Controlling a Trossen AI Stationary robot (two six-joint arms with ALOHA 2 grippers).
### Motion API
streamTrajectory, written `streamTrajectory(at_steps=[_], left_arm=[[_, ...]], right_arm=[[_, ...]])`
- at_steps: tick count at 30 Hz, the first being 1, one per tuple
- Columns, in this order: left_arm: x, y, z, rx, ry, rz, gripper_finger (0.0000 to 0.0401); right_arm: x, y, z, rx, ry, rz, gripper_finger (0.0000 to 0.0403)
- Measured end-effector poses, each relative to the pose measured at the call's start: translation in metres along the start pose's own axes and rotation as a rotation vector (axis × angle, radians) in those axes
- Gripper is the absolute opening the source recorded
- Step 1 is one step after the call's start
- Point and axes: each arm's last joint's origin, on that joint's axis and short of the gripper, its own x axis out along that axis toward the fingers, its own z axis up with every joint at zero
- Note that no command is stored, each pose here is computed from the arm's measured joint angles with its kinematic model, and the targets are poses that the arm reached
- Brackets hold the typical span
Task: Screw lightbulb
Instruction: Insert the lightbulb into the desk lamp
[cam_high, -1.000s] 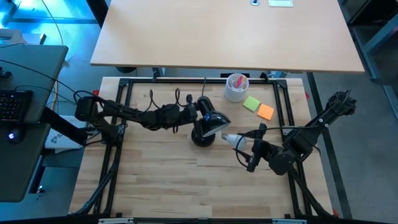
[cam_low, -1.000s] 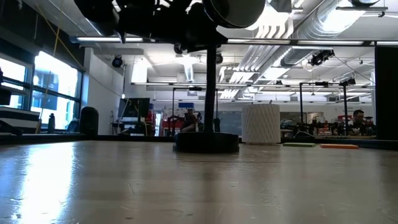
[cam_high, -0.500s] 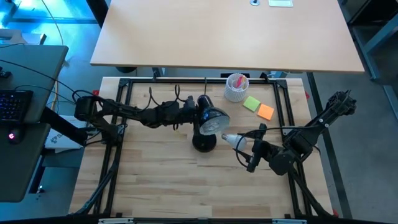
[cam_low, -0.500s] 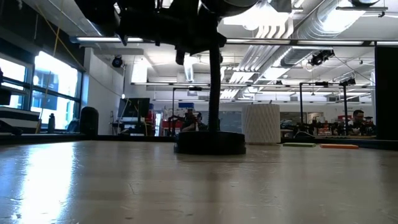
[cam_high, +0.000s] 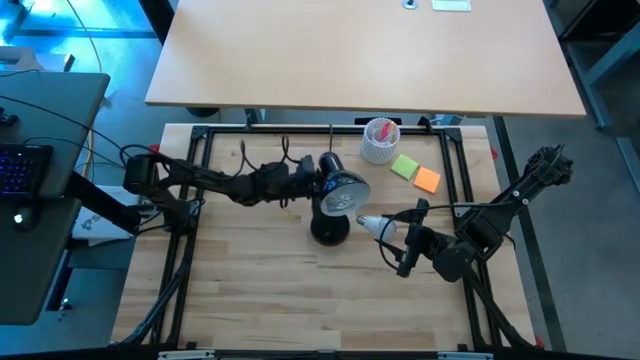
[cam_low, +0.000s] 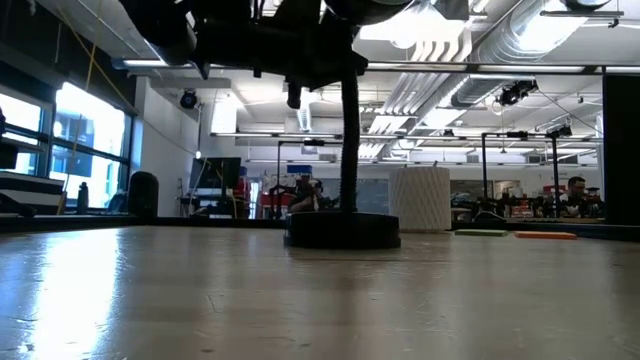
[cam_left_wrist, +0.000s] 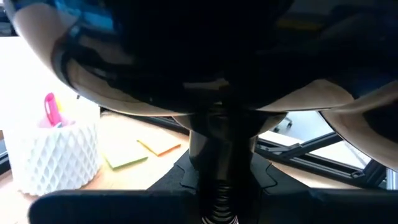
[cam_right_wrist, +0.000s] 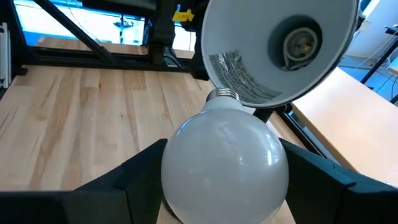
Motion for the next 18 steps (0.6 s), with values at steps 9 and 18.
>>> streamTrajectory(at_steps=[9,18], left_arm=[[0.0,0.001,-0.001,0.072,0.007,0.002,0.0109],[-0.013,0.006,-0.001,0.113,0.204,-0.015,0.0232]], right_arm=[[0.0,0.0,0.0,-0.016,-0.002,0.001,0.0263],[-0.01,0.007,0.007,-0.056,-0.042,0.06,0.0263]])
